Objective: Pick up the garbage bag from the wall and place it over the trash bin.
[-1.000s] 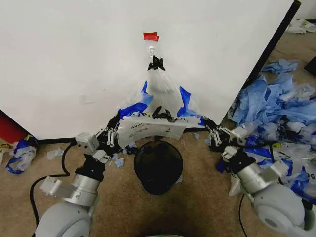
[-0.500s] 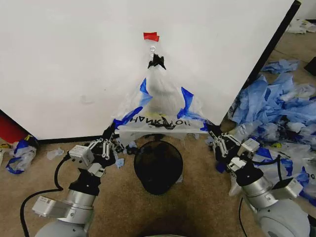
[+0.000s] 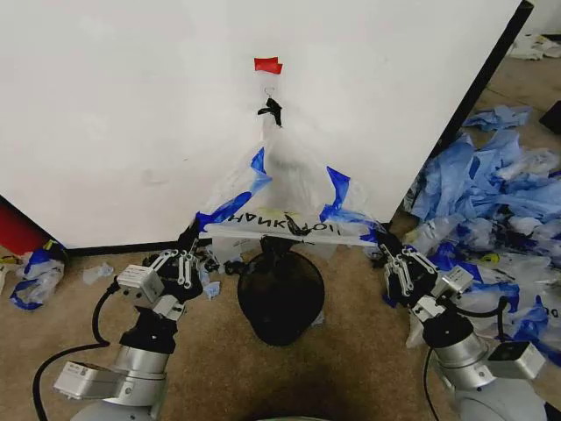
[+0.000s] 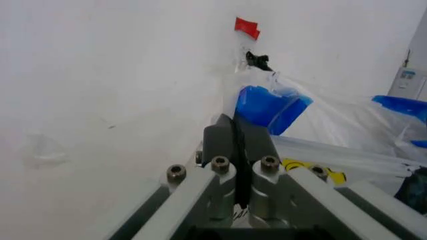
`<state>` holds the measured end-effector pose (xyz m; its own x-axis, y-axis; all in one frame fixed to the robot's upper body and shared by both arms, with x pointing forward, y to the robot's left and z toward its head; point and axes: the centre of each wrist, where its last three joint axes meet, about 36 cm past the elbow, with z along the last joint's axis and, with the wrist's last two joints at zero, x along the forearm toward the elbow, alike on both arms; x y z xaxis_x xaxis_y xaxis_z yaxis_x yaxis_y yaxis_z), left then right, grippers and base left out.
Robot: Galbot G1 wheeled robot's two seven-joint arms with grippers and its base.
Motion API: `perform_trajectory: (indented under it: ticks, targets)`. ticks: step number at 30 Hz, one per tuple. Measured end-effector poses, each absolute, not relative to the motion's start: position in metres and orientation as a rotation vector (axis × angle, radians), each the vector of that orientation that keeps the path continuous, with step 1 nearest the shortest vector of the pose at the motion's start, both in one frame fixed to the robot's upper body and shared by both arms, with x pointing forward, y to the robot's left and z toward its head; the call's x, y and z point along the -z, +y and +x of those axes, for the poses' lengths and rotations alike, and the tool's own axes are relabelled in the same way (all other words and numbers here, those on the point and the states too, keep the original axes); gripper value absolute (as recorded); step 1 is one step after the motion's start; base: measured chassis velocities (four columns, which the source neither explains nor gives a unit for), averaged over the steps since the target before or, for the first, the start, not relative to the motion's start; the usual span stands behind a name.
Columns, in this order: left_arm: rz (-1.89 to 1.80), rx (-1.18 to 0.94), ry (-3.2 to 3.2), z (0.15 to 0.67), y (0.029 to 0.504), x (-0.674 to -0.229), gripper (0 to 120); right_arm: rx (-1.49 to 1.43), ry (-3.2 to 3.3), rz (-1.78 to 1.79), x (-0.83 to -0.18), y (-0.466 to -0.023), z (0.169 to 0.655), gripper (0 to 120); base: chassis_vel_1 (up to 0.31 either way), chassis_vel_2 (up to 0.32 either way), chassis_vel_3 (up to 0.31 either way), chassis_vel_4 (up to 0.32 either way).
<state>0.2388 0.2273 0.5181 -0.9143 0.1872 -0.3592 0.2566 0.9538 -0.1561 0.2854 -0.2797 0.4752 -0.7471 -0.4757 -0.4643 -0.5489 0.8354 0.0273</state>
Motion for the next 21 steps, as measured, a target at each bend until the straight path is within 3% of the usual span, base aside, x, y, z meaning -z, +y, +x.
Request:
perform_trajectory:
  ticks: [21]
  targets:
    - [0.207,0.203,2.687,0.228,0.224,-0.510,0,-0.228,2.472,-0.740,-0.450,-0.283,0.277,0,0.000,0.000,0.000,0.000]
